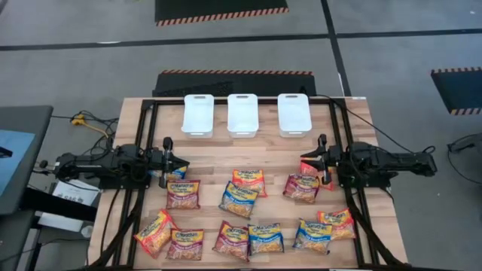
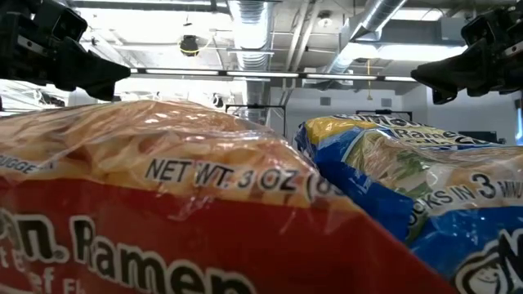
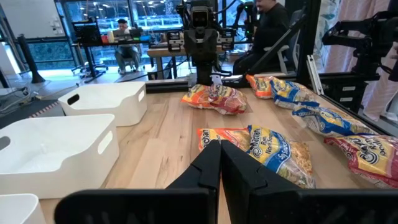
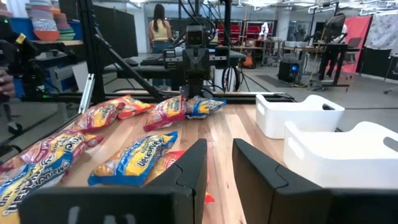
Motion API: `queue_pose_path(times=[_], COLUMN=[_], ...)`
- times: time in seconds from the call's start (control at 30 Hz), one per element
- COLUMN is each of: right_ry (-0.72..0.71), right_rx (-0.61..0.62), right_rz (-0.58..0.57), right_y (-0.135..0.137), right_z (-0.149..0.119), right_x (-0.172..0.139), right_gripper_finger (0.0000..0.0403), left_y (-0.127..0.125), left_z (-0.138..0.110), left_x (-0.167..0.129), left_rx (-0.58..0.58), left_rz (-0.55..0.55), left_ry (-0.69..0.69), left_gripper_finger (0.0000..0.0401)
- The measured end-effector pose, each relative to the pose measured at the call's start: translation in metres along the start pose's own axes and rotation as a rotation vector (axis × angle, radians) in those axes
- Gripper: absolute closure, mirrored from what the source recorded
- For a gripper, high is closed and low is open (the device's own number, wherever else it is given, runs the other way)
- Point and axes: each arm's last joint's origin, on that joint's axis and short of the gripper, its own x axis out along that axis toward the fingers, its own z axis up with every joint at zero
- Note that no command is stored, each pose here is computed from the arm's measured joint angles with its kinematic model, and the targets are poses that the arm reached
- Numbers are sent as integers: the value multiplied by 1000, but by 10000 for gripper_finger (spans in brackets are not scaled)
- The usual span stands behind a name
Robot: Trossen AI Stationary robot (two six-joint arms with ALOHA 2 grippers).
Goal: Sort Maruchan noodles
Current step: Put the red noodle pack into the right white bin
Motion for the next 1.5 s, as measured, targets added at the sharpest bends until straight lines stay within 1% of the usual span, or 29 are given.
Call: queue_pose_path(times=[0.33, 0.5, 0.67, 0.87, 1.13, 1.2, 1.37, 1.5], right_ry=[-1, -22, -35, -49, -59, -77, -185, -263], right_rx=[0, 3, 84, 80, 80, 81, 62, 17], right_rz=[-2, -4, -7, -8, -8, -8, -21, -97], right_y=[0, 0, 0, 0, 0, 0, -2, -5], right_z=[0, 2, 3, 4, 5, 7, 17, 27], right_x=[0, 0, 0, 0, 0, 0, -2, -4], right_gripper_finger=[298, 298, 298, 298, 298, 298, 298, 298], left_y=[0, 1, 2, 2, 2, 2, 2, 2], left_z=[0, 1, 1, 1, 1, 1, 3, 6], left_x=[0, 0, 0, 0, 0, 0, 0, -1], left_rx=[0, -1, -13, -79, -62, -52, -50, -63], left_rz=[2, 47, 54, 53, 53, 53, 55, 56], left_ry=[-2, -7, -9, -11, -9, -10, -24, -38], left_gripper_finger=[401, 401, 401, 401, 401, 401, 401, 401])
